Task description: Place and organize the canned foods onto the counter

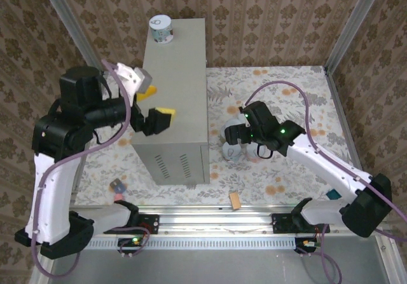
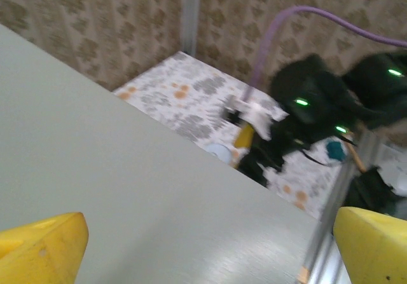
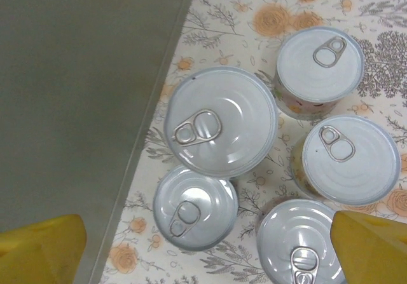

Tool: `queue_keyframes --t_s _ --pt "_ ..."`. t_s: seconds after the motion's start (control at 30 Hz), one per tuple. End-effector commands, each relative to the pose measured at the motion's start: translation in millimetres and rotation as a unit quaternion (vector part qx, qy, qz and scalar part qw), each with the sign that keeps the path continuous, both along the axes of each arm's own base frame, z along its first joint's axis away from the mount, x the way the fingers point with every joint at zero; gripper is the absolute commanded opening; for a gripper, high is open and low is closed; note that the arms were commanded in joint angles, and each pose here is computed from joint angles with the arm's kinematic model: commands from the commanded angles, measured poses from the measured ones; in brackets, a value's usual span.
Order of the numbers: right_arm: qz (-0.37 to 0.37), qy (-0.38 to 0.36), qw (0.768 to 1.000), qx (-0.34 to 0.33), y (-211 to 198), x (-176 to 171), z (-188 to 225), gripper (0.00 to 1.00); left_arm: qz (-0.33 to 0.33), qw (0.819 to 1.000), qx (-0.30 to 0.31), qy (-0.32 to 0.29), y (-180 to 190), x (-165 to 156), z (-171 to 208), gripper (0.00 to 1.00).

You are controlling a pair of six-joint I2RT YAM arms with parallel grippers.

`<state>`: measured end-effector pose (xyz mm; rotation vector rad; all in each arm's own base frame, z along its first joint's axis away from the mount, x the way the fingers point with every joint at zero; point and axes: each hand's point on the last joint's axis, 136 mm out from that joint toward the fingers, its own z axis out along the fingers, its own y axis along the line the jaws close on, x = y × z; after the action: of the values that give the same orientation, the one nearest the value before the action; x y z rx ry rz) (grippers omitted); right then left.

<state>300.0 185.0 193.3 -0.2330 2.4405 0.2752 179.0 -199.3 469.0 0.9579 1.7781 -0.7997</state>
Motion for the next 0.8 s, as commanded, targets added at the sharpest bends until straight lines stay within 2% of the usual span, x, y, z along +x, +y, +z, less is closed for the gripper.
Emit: queue_keyframes --t_s 0.0,0.17,0.43,0.77 --pt "-0.033 0.005 0.999 -0.006 -5.1 10.5 -15.0 1.0 -0.028 0.999 0.033 0.029 -4.8 -20.4 -22.8 1.0" --pt "-0.05 0.01 0.998 -0.021 -6.7 20.0 -36.1 1.0 -0.062 0.996 0.048 0.037 -21.3 -37.5 -33.2 1.0" --pt "-0.054 0.025 0.998 -0.034 -0.8 31.5 -65.4 1.0 -0.107 0.992 0.061 0.03 -61.7 -42.5 -35.4 1.0" --pt "-0.061 0.024 0.997 -0.051 0.6 45.3 -82.7 1.0 -0.062 0.989 0.135 -0.023 -92.8 -17.8 -46.2 1.0"
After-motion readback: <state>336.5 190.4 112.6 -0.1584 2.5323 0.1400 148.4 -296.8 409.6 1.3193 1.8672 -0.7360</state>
